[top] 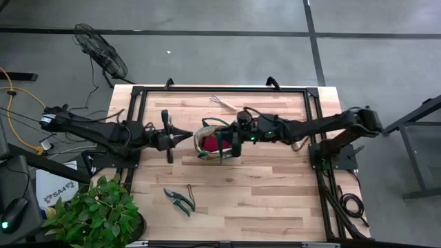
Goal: Pick & Place Garden tools in Gardening bag
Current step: Put the right green shear scissors into the light brown gardening bag
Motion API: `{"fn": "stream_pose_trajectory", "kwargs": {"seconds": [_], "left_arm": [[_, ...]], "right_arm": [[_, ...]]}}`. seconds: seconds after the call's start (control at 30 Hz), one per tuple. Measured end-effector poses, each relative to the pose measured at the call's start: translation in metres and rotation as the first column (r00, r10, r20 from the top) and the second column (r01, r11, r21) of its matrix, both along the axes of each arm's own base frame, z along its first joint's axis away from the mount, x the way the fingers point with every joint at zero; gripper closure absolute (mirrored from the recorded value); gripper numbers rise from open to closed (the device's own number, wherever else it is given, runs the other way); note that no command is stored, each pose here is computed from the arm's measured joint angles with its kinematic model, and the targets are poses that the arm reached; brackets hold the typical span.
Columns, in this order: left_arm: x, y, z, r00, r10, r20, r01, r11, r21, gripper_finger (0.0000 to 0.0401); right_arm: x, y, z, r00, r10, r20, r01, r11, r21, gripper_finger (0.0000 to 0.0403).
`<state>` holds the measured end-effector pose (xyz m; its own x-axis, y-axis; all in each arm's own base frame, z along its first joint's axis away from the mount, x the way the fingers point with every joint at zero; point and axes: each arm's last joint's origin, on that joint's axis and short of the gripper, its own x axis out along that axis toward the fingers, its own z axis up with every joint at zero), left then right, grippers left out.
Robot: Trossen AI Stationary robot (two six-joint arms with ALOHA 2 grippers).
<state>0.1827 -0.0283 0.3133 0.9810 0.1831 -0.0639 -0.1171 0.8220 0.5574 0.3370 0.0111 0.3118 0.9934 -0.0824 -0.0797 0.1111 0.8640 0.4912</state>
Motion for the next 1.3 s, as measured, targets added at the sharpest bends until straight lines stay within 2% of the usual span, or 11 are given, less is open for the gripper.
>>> {"fn": "stream_pose_trajectory", "kwargs": {"seconds": [0.1, 0.17, 0.33, 0.47, 0.7, 1.03, 1.3], "left_arm": [[-0.010, 0.005, -0.001, 0.995, -0.096, -0.016, 0.090, 0.975, -0.204, 0.0382], [-0.014, 0.009, -0.002, 0.991, -0.133, -0.022, 0.121, 0.946, -0.300, 0.0382], [-0.019, 0.013, -0.012, 0.983, -0.158, -0.097, 0.101, 0.896, -0.433, 0.0382], [-0.026, 0.014, -0.036, 0.984, -0.141, -0.105, 0.072, 0.868, -0.491, 0.0382], [-0.047, 0.017, -0.066, 0.990, -0.123, 0.073, 0.143, 0.814, -0.563, 0.0382], [-0.076, 0.020, -0.096, 0.978, -0.111, 0.177, 0.198, 0.760, -0.619, 0.0382], [-0.085, 0.021, -0.119, 0.969, -0.103, 0.225, 0.228, 0.724, -0.650, 0.0382]], "right_arm": [[-0.017, -0.002, 0.011, 0.997, -0.051, -0.063, 0.045, 0.994, -0.096, 0.0367], [-0.030, -0.003, 0.019, 0.992, -0.095, -0.086, 0.083, 0.986, -0.142, 0.0367], [-0.062, -0.001, 0.035, 0.965, -0.220, -0.142, 0.175, 0.946, -0.274, 0.0367], [-0.078, 0.006, 0.035, 0.938, -0.294, -0.184, 0.215, 0.909, -0.358, 0.0367], [-0.093, 0.014, -0.001, 0.921, -0.324, -0.218, 0.217, 0.888, -0.405, 0.0367], [-0.115, 0.015, -0.056, 0.946, -0.324, 0.012, 0.300, 0.861, -0.410, 0.0367], [-0.127, 0.014, -0.077, 0.950, -0.293, 0.107, 0.311, 0.852, -0.422, 0.0367]]}}
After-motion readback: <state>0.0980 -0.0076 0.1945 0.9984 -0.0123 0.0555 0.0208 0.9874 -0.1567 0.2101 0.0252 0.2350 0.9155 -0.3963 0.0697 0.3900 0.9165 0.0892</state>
